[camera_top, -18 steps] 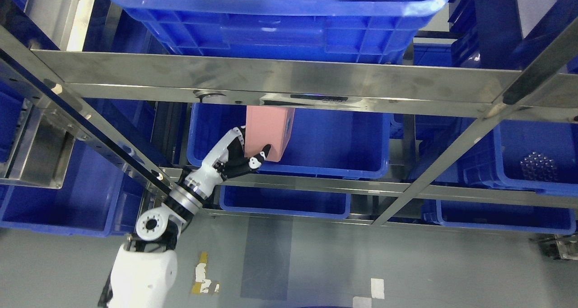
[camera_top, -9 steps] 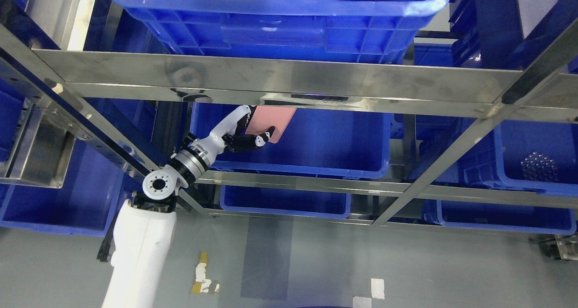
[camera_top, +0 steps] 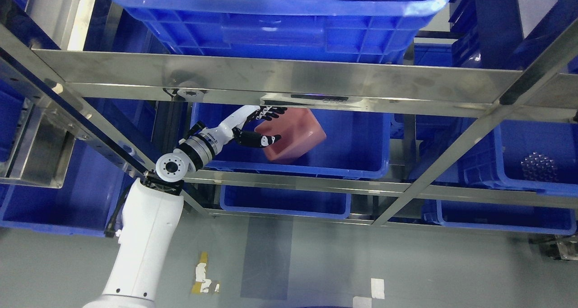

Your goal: Place storage box into left shelf container

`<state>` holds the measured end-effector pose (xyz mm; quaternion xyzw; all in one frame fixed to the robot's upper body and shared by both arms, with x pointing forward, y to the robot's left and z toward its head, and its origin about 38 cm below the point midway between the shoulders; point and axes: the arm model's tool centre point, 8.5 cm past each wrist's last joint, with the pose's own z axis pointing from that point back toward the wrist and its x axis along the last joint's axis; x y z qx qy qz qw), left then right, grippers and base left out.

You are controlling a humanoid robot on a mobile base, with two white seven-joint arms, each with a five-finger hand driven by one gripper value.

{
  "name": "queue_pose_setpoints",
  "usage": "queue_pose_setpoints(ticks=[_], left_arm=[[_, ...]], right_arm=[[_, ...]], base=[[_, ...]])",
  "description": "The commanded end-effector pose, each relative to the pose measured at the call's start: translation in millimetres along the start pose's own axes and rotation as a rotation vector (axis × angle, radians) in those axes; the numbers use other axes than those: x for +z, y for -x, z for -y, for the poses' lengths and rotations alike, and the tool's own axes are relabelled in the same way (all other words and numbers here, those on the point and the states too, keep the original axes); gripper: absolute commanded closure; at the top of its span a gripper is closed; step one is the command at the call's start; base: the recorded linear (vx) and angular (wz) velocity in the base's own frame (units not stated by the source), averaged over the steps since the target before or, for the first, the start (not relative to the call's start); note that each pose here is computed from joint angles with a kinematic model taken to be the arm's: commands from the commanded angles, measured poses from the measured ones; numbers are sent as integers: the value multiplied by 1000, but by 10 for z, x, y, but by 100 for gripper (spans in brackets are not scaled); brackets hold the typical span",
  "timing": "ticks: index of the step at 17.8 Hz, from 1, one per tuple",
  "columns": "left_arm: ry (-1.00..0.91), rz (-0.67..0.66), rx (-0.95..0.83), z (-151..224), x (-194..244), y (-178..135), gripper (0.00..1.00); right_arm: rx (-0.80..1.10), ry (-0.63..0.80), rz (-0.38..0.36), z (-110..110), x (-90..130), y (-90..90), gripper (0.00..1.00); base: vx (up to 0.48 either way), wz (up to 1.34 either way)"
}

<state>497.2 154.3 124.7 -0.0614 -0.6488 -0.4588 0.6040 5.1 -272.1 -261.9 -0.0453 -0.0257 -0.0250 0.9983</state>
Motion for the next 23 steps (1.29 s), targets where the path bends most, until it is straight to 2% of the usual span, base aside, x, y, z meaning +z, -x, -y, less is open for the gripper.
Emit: queue_pose_setpoints(ticks=[1,3,5,9,14,17,23], left_arm=[[-123,40,32,-263,96,-82,1],[-213,116,45,-326,213,-215,0],[-444,220,128,-354,480,-341,0],[-630,366,200,-78,946,-627,0],[-644,447,212,606,1396,-327,0],[-707,453,288,566,1512,-236,0],[-751,378,326,456,1609,-87,0]], right_arm=[[-21,17,23,112,-5,-95,0],[-21,19,23,113,-5,-95,0],[-21,19,23,113,-5,-95,0],[-21,17,23,112,-5,-95,0],[-21,19,21,114,-5,-86,0],[-21,19,23,113,-5,-95,0],[-21,18,21,113,-5,-86,0]], base=[[0,0],[0,0],[0,0],[0,0],[0,0],[0,0],[0,0]])
